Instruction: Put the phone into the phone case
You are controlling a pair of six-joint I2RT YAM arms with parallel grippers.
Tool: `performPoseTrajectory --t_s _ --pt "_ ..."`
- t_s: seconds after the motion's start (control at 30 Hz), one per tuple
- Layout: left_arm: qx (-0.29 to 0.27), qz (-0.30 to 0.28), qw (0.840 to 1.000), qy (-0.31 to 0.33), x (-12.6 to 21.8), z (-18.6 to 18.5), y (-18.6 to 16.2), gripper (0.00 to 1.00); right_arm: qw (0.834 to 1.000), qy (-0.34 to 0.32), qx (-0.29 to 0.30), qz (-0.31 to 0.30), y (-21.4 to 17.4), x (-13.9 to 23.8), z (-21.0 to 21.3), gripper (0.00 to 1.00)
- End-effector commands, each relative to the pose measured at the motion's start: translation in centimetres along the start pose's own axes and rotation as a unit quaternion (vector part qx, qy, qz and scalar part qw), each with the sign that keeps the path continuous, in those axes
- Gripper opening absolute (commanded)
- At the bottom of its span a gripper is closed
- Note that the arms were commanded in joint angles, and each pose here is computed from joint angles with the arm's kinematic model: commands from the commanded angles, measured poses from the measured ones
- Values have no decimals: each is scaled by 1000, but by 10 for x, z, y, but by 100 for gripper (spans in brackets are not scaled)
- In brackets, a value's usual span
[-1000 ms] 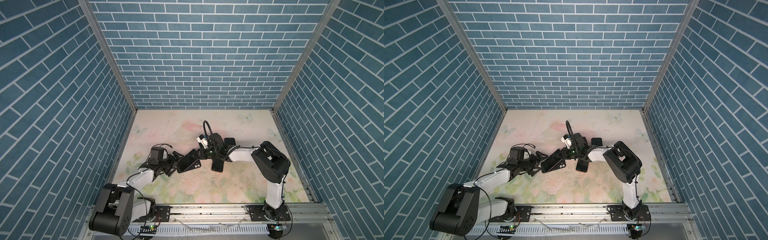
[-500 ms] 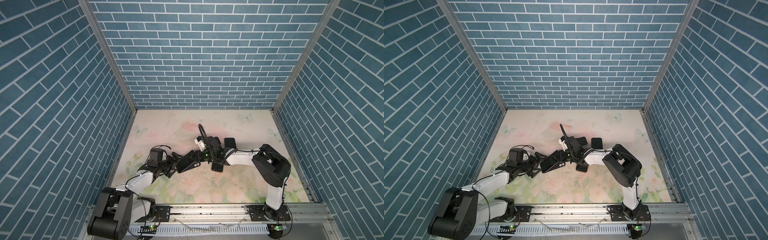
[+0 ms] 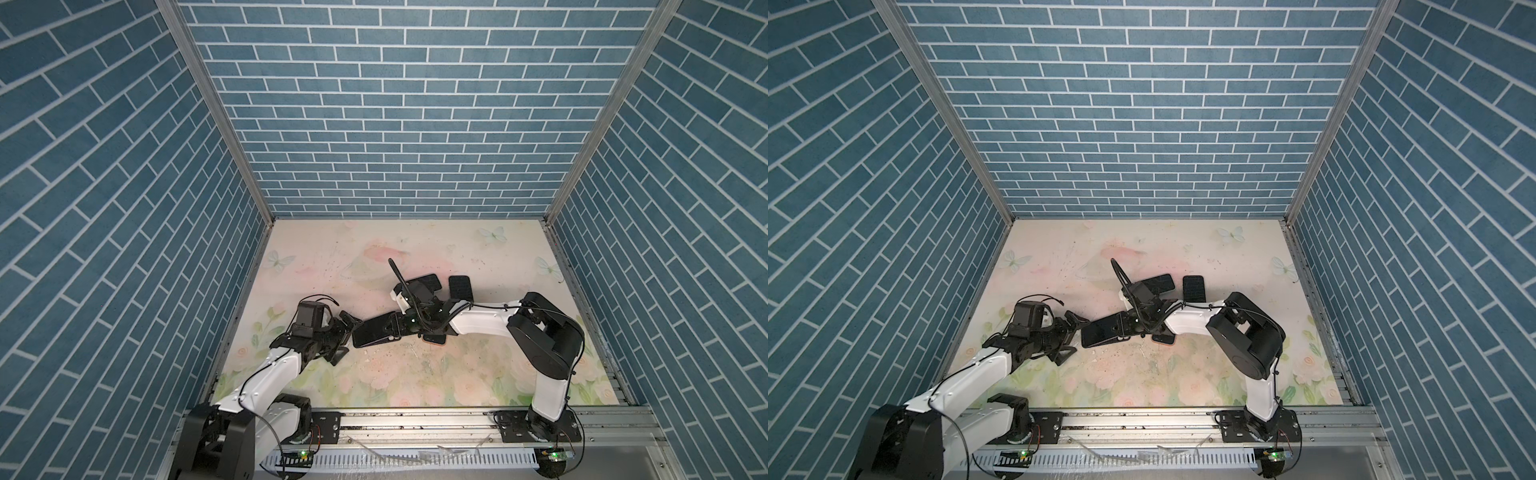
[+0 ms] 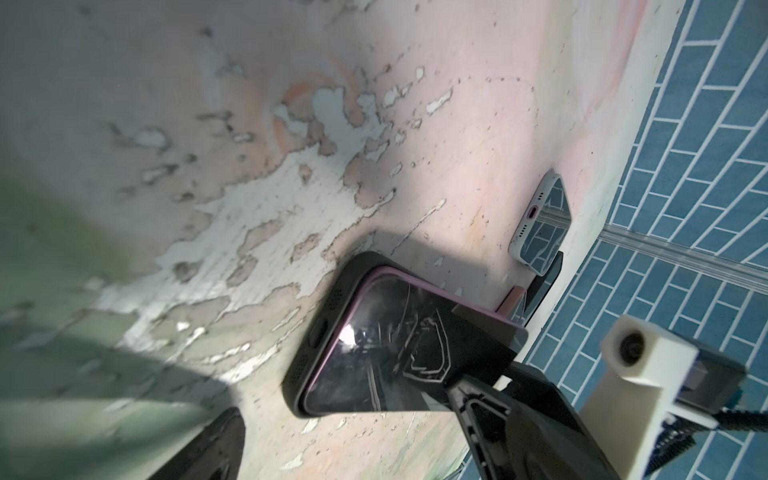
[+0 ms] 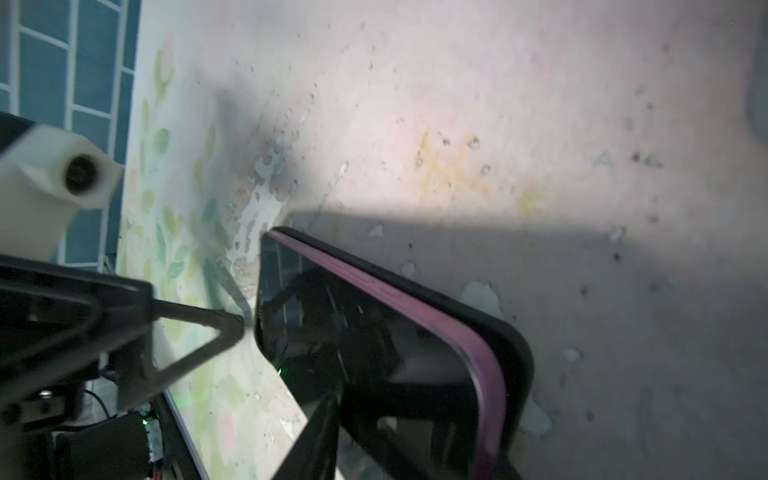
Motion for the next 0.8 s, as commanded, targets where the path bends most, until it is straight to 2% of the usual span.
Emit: performPoseTrajectory --t_s 0.0,0.2,0.37,0.63,0.77 --pt "-6 -36 999 20 12 -4 1 100 996 -50 44 65 -20 10 -7 50" --pt "-9 -60 998 32 23 -16 2 100 992 -63 75 80 -6 31 2 62" --pt "-37 -80 995 48 32 -20 3 100 990 -76 87 83 -4 46 6 65" --pt "-85 -44 994 47 16 -20 3 98 992 -72 96 40 2 56 8 65" --pt "-128 -17 990 58 13 -28 2 94 996 -69 58 14 6 58 -1 63"
Point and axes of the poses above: each gripper's point midway between its finger pads, its own x axis back along the fingers, its own z axis along the line the jaws close on, y = z × x, the point moved 8 cm from there along x, back along the fingers, and after that the axes turned 15 degrees about x, right-handed, at the moved point
